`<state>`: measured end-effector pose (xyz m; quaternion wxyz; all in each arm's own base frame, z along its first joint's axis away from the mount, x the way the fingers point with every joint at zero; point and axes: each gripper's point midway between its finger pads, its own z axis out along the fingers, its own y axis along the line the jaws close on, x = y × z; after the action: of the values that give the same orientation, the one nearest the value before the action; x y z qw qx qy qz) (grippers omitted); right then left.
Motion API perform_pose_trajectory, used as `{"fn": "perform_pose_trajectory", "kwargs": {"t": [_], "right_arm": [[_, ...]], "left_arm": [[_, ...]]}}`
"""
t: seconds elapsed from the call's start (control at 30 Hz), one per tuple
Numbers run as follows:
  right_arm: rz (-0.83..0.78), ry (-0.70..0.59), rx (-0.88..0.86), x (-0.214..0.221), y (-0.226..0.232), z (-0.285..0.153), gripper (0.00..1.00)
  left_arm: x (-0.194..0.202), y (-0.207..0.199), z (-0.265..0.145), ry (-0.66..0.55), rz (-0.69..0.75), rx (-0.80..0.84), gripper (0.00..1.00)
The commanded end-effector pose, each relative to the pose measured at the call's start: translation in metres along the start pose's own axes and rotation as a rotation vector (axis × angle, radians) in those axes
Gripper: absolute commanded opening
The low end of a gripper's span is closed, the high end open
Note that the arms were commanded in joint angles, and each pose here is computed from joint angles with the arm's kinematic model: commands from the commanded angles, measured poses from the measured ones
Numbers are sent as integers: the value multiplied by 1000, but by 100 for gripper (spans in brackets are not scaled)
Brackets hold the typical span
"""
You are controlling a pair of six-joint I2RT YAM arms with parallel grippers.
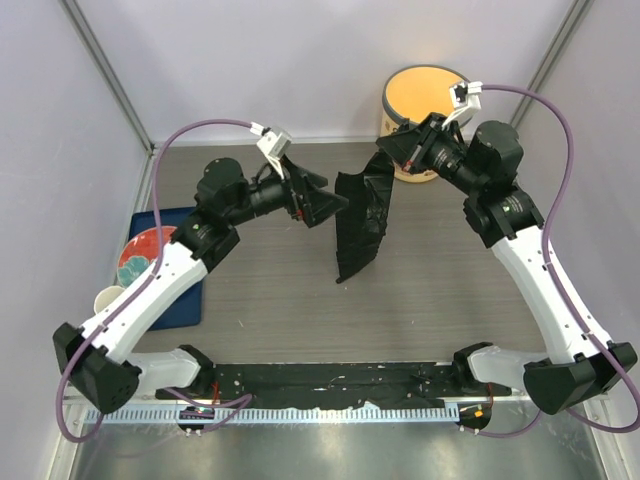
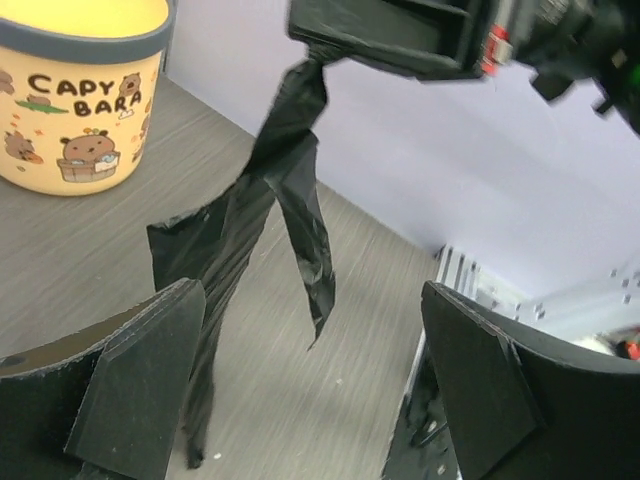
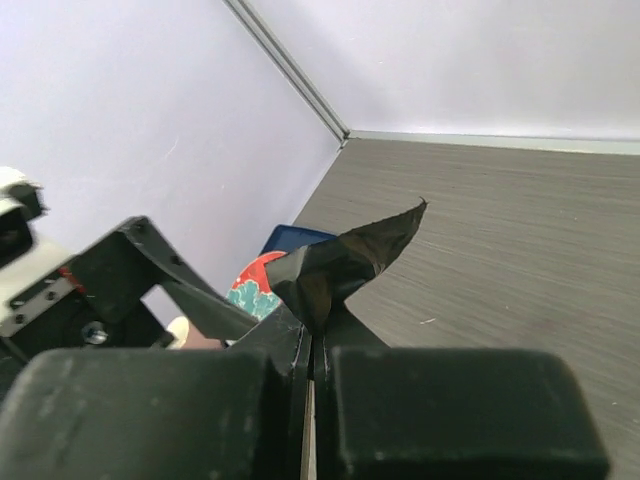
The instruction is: Put the trash bags into the trash bin
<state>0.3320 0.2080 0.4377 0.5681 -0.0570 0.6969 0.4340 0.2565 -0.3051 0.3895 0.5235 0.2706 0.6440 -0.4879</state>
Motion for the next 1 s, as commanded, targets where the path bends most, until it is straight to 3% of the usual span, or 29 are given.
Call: {"fn": "perform_pose_trajectory", "kwargs": {"t": [0.0, 0.23, 0.33, 0.43, 0.5, 0.53, 0.63, 0.7, 0.73, 0.8, 0.83, 0.93, 0.97], "right_arm": [[60, -115, 24, -29, 21, -5, 1], [47, -141, 6, -32, 33, -5, 1], [43, -143, -26, -33, 41, -10, 1], [45, -127, -70, -30, 50, -12, 1], [43, -124, -81, -31, 53, -14, 1], [34, -128, -83, -34, 56, -16, 1], [-20, -138, -49, -41, 54, -22, 1], [-61, -144, -32, -46, 51, -26, 1], [-90, -149, -14, -49, 50, -31, 1], [-118, -135, 2, -49, 46, -35, 1], [-158, -128, -9, -50, 49, -39, 1], [-211, -46, -11, -36, 49, -46, 1], [-256, -8, -32, -28, 50, -50, 1]], "left_arm": [[-25, 6, 32, -125, -165, -21, 95], [-22, 1, 67, -139, -268, -5, 96], [-23, 13, 77, -163, -297, -41, 91], [-31, 13, 85, -187, -300, -29, 77], [-28, 19, 90, -180, -317, -38, 60], [-26, 18, 90, -168, -315, -22, 42], [-14, 23, 79, -101, -267, 4, 0], [7, 36, 60, -8, -243, -41, 0], [18, 42, 52, 40, -155, -46, 0], [48, 36, 27, 197, -96, -11, 0], [56, 35, 19, 242, 33, 28, 0], [89, -14, -30, 439, 141, 295, 0], [91, -28, -43, 446, 309, 427, 0]]}}
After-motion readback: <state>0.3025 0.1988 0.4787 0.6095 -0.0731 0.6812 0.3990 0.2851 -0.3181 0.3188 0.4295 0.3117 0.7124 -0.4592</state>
